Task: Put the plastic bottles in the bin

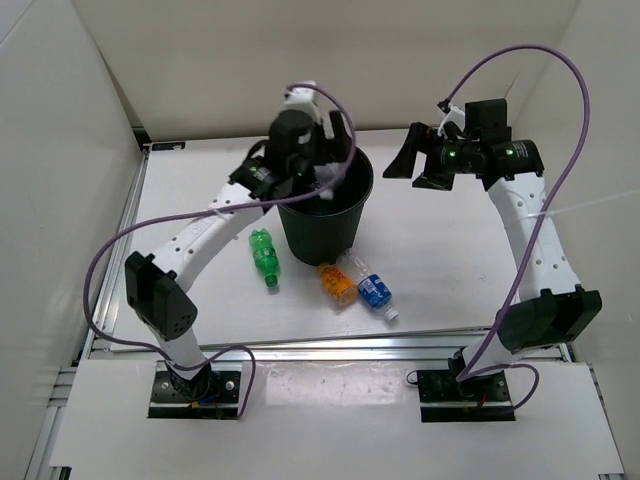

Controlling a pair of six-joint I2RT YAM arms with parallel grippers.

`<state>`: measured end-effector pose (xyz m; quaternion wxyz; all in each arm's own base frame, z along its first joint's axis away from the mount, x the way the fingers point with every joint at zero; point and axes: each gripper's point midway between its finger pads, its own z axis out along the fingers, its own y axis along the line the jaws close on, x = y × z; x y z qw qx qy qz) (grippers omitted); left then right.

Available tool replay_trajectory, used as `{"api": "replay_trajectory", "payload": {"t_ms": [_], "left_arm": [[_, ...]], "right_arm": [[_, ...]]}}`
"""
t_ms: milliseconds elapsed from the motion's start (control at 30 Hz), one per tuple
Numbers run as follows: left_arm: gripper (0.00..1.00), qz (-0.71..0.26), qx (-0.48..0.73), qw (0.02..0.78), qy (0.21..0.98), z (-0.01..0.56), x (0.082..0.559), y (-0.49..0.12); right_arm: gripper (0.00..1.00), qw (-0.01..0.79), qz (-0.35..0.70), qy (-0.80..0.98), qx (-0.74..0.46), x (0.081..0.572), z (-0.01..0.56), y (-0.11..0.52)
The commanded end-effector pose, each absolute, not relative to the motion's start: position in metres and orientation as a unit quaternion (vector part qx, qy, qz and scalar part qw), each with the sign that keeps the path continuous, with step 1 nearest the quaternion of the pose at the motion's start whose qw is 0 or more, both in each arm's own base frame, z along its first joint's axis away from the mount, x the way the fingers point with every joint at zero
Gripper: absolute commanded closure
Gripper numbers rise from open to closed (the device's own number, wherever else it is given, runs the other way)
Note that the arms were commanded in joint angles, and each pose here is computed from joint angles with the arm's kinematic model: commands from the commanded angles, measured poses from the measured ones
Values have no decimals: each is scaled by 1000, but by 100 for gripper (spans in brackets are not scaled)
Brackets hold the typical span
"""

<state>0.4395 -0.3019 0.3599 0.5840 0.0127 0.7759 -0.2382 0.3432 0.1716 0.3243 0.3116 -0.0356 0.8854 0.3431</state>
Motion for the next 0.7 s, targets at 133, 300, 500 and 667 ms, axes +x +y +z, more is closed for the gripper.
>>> {"api": "replay_trajectory", "payload": {"t_ms": [133, 300, 500, 667], "left_arm": [[0, -189, 26, 665, 722, 440, 392, -266], [0, -88, -133, 679, 716, 422, 382, -171], [0, -56, -161, 663, 729, 369, 340, -117], [0, -42, -193, 626, 754, 299, 306, -86]], "right_arm": [[0, 321, 329, 888, -24, 320, 305, 160], [0, 282, 337, 897, -37, 288, 239, 162], [0, 242, 353, 900, -77, 252, 182, 180], [0, 193, 341, 916, -85, 238, 131, 192]]}}
